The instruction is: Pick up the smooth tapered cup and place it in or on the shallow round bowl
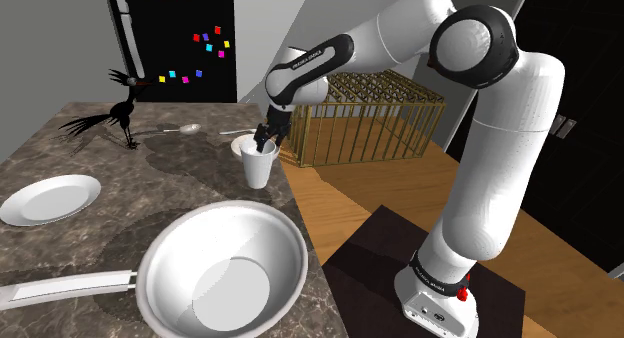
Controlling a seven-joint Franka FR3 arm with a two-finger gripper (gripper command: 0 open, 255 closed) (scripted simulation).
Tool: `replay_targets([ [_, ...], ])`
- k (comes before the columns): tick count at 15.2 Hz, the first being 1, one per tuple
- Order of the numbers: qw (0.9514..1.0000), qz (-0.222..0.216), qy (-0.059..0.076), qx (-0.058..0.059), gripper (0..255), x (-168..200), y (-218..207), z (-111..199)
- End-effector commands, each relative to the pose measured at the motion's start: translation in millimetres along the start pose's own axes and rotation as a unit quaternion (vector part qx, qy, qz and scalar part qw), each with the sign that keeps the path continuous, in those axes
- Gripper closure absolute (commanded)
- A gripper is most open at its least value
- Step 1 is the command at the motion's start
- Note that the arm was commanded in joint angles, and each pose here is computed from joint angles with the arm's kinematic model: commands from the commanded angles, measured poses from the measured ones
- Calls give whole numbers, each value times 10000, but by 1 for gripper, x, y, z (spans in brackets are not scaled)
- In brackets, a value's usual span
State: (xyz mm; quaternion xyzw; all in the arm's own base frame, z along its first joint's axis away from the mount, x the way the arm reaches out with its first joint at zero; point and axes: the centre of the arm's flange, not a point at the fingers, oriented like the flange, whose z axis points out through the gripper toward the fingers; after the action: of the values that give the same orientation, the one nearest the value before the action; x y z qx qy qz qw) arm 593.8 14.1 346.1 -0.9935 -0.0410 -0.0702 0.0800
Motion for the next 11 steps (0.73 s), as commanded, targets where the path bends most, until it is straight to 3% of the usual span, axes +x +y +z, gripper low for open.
replay_targets([
  [1,10000,0,2,0,0,0,0,3],
  [6,10000,0,2,0,0,0,0,3],
  [7,10000,0,2,0,255,0,0,3],
  [11,10000,0,2,0,255,0,0,3],
])
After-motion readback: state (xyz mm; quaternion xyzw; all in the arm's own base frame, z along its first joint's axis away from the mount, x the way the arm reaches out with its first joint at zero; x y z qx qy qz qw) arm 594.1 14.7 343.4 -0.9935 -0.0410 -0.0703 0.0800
